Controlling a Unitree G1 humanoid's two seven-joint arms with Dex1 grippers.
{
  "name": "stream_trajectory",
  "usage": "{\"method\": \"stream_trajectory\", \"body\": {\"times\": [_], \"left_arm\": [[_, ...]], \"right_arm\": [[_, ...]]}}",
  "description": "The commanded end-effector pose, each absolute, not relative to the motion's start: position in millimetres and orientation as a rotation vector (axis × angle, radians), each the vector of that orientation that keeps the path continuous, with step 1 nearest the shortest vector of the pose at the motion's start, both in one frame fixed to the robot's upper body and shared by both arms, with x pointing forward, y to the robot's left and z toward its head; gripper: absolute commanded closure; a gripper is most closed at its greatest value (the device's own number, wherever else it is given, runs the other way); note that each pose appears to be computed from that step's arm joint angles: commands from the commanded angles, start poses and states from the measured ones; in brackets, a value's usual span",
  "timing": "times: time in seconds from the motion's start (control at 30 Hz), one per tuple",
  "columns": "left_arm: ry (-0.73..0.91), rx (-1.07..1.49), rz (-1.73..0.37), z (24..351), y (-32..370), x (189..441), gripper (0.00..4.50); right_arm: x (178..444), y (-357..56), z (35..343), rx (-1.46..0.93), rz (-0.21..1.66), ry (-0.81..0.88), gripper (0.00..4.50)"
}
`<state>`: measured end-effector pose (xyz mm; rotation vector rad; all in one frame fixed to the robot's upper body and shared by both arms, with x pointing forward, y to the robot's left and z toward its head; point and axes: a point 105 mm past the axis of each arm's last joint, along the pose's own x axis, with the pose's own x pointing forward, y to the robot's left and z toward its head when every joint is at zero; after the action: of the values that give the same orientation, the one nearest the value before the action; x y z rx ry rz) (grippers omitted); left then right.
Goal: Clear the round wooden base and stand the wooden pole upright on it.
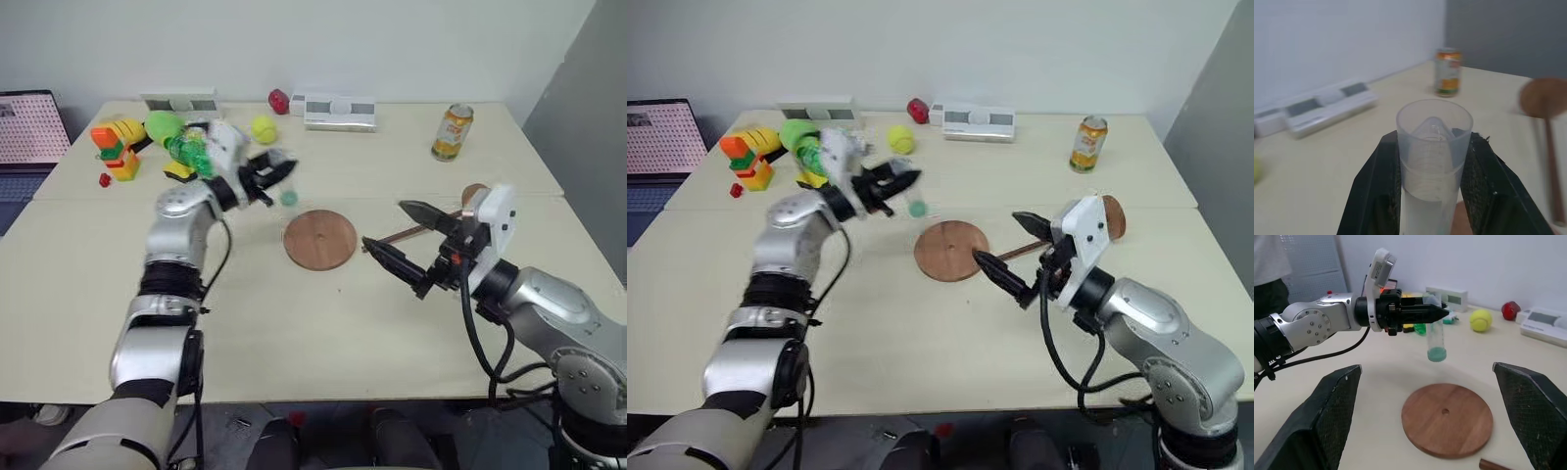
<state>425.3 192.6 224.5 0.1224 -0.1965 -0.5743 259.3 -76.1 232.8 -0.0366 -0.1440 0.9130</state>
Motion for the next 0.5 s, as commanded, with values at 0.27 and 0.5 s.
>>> {"method": "stream_trajectory", "body": {"times": [0.27, 0.5], "left_arm": [[-0.161, 0.095, 0.061, 208, 323, 413, 3.25], [-0.138, 0.075, 0.157, 194, 333, 422, 3.25]], "right_arm": [[256, -53, 229, -0.058, 1.096, -0.142, 0.0], [259, -55, 225, -0.061, 1.099, -0.133, 0.0]]}}
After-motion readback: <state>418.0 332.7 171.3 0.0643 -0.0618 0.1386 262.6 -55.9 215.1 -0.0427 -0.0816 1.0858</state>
